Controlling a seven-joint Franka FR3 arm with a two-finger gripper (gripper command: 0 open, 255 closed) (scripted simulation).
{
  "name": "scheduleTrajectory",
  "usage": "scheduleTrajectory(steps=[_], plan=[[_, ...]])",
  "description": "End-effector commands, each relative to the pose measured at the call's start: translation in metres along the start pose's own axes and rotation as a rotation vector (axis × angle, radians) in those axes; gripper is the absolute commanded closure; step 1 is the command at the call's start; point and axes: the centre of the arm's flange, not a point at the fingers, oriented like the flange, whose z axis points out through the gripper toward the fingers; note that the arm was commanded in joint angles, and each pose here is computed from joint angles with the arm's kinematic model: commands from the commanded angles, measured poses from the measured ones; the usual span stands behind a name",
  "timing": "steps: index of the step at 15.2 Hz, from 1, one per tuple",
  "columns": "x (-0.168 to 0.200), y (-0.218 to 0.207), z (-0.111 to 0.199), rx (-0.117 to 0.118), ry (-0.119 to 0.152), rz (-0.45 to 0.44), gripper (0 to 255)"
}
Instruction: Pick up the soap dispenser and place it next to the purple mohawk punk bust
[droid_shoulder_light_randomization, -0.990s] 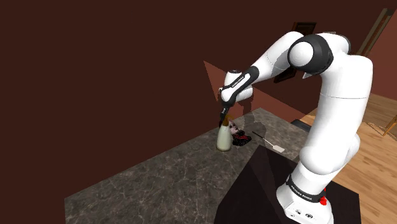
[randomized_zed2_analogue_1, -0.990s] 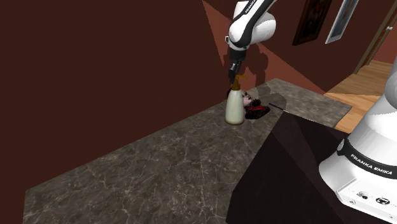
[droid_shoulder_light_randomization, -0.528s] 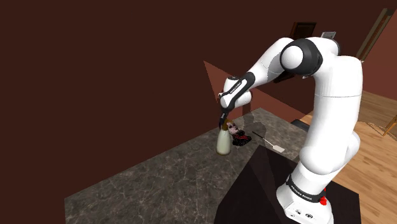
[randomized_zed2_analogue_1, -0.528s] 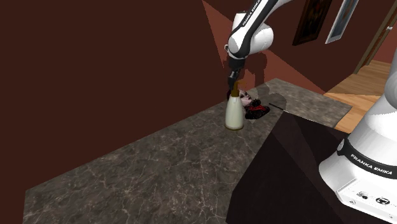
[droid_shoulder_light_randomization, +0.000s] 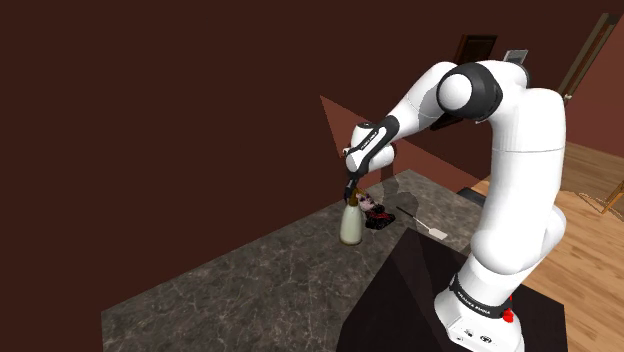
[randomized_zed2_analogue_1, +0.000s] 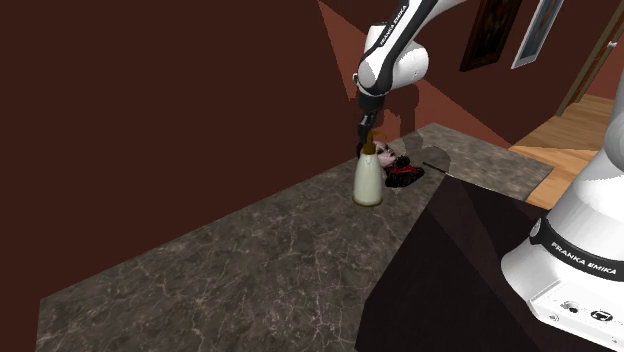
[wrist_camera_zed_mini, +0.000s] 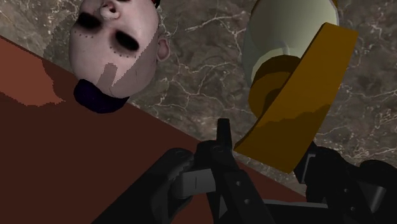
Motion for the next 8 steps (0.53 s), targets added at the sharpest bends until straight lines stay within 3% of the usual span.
scheduleTrajectory(steps=[1,6,8], plan=[[0.0,0.0,0.0,0.0,0.001,0.0,0],[0.0,0.0,0.0,0.0,0.001,0.0,0],[0.0,0.0,-0.027,0.0,0.001,0.0,0]])
